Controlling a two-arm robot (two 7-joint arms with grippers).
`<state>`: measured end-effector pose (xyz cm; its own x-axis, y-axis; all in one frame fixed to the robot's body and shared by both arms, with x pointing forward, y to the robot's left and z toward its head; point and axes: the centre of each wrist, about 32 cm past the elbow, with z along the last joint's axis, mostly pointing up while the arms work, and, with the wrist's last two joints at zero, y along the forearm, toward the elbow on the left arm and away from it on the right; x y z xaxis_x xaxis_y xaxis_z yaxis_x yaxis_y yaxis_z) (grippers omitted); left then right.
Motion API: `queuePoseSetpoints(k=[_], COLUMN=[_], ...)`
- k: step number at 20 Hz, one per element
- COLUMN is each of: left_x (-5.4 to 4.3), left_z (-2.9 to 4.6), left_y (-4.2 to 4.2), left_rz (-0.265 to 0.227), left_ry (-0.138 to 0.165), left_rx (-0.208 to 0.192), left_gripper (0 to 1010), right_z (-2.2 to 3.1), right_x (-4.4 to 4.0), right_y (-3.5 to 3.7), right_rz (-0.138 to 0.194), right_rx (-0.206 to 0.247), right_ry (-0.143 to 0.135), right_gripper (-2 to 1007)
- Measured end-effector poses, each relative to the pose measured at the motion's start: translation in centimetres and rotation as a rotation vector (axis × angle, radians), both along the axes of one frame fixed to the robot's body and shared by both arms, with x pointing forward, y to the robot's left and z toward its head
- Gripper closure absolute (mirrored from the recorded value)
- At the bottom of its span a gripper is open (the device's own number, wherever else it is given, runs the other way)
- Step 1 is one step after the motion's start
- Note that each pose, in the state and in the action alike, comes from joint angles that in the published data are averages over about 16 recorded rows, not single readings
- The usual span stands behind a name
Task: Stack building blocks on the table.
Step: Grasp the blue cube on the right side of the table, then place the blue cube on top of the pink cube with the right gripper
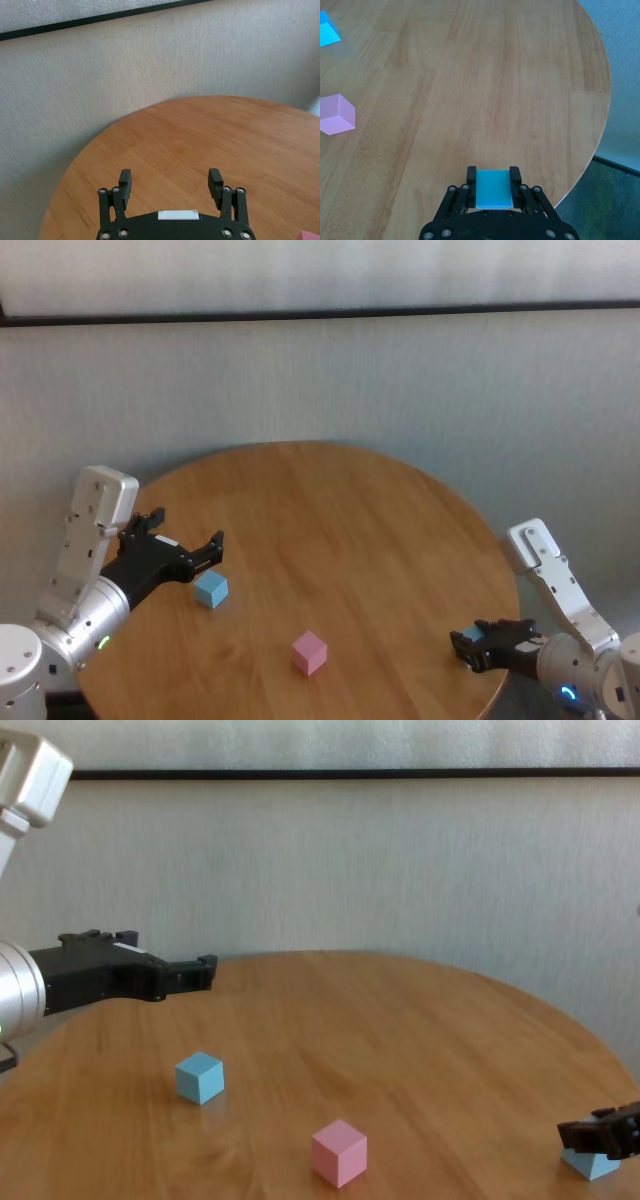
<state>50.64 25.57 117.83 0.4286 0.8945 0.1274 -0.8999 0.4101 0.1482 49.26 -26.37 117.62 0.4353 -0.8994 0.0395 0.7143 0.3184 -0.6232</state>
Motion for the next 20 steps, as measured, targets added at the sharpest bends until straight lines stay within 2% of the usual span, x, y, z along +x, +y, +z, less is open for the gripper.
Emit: queuePoseSetpoints(k=[5,10,15,20], left_x=[0.00,0.00,0.00,0.00], left_z=[0.00,0.00,0.00,0.00], left_y=[0.00,0.00,0.00,0.00], left_rz=[0.000,0.000,0.000,0.000], left_ry=[0.000,0.000,0.000,0.000], left_rx=[0.000,0.000,0.000,0.000], left_gripper=[10,10,10,10], right_z=[0.06,0.21,0.39,0.55], right_x=[-0.01,0.15,0.66,1.49], right_y=[0.08,0.41,1.24,2.64], right_rz=[0.013,0.054,0.128,0.218], right_rx=[0.004,0.008,0.013,0.015], right_ry=[-0.011,-0.051,-0.107,-0.159], right_gripper=[629,637,637,637])
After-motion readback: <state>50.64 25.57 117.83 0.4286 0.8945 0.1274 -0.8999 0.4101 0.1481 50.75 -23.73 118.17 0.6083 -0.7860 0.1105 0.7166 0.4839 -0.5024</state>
